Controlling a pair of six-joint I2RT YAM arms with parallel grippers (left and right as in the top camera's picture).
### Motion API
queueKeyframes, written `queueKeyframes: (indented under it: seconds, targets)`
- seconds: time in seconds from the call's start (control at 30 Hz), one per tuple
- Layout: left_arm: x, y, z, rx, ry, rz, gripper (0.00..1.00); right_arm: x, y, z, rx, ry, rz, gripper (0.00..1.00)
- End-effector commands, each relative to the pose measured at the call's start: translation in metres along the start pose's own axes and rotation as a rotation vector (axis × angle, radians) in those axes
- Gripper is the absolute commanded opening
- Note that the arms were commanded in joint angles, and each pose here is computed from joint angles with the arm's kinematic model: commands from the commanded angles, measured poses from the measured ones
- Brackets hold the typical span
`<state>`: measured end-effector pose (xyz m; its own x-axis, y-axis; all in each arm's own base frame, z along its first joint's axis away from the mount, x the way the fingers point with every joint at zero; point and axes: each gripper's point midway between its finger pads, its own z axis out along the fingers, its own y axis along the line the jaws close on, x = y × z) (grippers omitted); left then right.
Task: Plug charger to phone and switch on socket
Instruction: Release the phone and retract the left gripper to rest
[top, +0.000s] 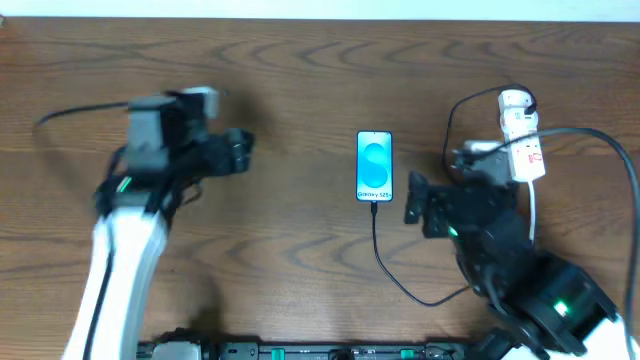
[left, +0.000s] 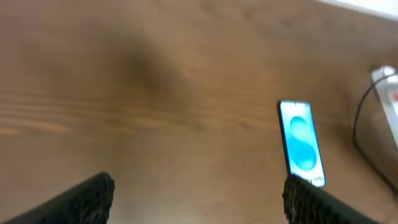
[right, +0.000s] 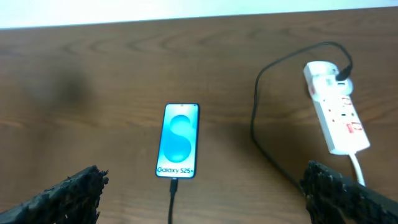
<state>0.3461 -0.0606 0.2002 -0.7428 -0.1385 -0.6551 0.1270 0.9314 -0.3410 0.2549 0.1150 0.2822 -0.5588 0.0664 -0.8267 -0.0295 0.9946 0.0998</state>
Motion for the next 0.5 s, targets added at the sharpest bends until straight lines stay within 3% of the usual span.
queueKeyframes:
  seconds: [0.0,0.17,0.4,0.43,0.47]
  targets:
    - [-0.009,0.001,-0.080,-0.133,-0.176,0.078,0.87,0.009,0.010,0.024,0.026,0.047,-0.015,0.99]
    - [0.017,-0.026,-0.163,-0.111,-0.341,0.123,0.87,0.024,0.038,0.054,-0.029,0.128,-0.034,0.99]
    - [0.076,-0.036,-0.217,-0.101,-0.424,0.145,0.87,0.055,0.054,0.085,-0.034,0.248,-0.079,0.99]
    - [0.082,-0.036,-0.219,-0.101,-0.423,0.145,0.87,0.058,0.054,0.089,-0.026,0.256,-0.083,0.97]
    - [0.090,-0.035,-0.221,-0.102,-0.415,0.142,0.87,0.061,0.058,0.096,-0.022,0.265,-0.089,0.87]
